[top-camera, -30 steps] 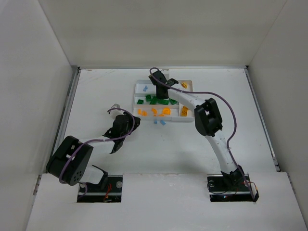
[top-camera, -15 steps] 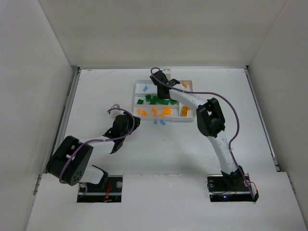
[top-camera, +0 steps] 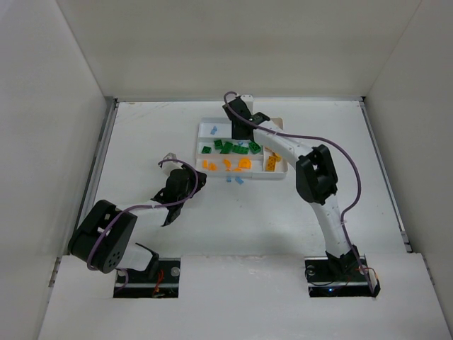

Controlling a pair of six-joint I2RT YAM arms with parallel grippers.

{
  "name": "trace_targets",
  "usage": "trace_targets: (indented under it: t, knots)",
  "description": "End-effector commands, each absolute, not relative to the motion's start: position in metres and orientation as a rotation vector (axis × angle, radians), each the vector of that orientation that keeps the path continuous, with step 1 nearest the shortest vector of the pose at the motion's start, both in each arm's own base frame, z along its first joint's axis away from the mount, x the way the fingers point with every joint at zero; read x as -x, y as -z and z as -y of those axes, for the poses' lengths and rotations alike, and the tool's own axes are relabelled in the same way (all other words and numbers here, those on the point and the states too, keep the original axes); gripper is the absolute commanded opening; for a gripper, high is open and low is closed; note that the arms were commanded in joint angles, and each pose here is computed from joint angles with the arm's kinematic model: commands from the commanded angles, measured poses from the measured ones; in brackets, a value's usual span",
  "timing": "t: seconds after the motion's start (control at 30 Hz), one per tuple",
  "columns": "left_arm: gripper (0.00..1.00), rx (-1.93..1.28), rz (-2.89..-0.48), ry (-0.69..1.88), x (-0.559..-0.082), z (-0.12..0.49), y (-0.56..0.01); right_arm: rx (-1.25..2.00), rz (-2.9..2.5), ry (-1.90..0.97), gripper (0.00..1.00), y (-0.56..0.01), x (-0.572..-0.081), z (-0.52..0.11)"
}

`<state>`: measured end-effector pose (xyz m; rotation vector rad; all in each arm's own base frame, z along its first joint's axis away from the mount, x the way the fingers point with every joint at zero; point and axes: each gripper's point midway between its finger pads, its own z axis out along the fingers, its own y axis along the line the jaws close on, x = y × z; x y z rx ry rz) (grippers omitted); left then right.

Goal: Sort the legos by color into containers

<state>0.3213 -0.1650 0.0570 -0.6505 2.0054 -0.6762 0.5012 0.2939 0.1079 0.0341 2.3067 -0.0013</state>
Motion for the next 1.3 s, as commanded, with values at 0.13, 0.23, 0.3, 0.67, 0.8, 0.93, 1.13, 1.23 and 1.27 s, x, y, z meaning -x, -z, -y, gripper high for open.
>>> trace_targets:
  t: [0.13,0.23,0.3,0.67,0.8,0.93,1.13,1.23,1.27]
  knots:
    - [0.33,0.633,-1.944,0.716,-0.326,0.168,-0.075,0.117,-2.314,-0.016,0.40,-0.101,-0.510,-0.304]
    - [0.33,0.633,-1.943,0.717,-0.326,0.168,-0.075,0.274,-2.321,0.028,0.40,-0.097,-0.505,-0.301]
    - [0.33,0.633,-1.943,0.717,-0.326,0.168,-0.075,0.391,-2.307,0.082,0.41,-0.094,-0.503,-0.295]
    - [0.33,0.620,-1.950,0.718,-0.325,0.173,-0.075,0.643,-2.271,0.028,0.44,-0.083,-0.503,-0.309]
    - [0.33,0.617,-1.952,0.720,-0.325,0.174,-0.075,0.649,-2.282,-0.006,0.42,-0.073,-0.505,-0.314]
    - [0.33,0.619,-1.946,0.721,-0.325,0.173,-0.076,0.642,-2.294,-0.001,0.38,-0.066,-0.507,-0.313]
    - [0.33,0.621,-1.947,0.719,-0.325,0.172,-0.075,0.614,-2.300,0.018,0.34,-0.064,-0.508,-0.309]
    - [0.33,0.618,-1.948,0.721,-0.325,0.173,-0.076,0.582,-2.295,0.063,0.32,-0.065,-0.509,-0.301]
    - [0.33,0.617,-1.952,0.720,-0.325,0.174,-0.075,0.569,-2.286,0.075,0.32,-0.066,-0.509,-0.299]
